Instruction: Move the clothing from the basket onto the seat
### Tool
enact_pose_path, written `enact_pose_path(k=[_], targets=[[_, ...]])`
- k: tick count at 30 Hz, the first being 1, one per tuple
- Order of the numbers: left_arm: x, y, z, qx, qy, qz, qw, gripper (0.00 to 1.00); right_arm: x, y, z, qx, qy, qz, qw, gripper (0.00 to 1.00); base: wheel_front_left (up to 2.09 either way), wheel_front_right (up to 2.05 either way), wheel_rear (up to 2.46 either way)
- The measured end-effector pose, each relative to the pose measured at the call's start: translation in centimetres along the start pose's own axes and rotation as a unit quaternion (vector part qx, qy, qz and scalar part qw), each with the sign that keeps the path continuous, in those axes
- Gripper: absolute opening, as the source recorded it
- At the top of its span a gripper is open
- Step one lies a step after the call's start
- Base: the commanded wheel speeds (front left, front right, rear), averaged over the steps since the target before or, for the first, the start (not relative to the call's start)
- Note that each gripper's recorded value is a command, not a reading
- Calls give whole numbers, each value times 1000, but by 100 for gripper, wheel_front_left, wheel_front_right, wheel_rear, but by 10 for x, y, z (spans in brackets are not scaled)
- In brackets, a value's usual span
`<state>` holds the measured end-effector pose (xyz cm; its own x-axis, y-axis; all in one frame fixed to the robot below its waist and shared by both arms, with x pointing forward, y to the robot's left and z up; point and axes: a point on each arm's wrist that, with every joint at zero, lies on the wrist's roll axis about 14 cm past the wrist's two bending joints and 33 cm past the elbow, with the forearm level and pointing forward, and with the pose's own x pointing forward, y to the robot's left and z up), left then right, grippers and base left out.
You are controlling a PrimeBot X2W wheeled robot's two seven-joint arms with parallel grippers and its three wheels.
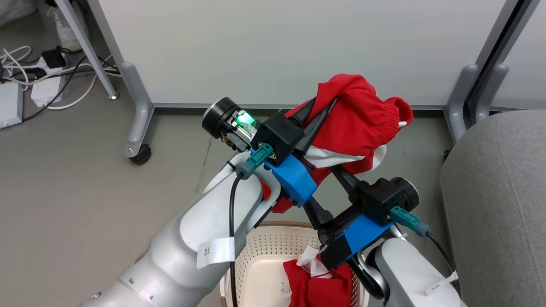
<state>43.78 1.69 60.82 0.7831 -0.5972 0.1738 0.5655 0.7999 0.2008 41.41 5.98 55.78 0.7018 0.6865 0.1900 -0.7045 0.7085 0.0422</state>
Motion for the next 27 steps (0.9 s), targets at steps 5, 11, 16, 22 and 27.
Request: enact_pose_path(k=[5,11,16,22,27], targets=[[1,2,-3,-2,2,1,1000,0,6,-5,3,13,-7,-4,1000,100,0,0,0],[2,3,-3,-5,2,2,1000,0,13,-7,6,24,-13,-3,1000,45,0,0,0],[2,2,-3,-9,0,2,1000,0,17,-6,8,25,-17,0,1000,0,0,0,0],[2,2,-2,-8,-1,4,1000,0,16,-5,10,24,-19,1,1000,0,0,0,0],[3,1,-1,-9,-2,3,1000,0,16,-6,11,23,-20,1,1000,0,0,0,0]])
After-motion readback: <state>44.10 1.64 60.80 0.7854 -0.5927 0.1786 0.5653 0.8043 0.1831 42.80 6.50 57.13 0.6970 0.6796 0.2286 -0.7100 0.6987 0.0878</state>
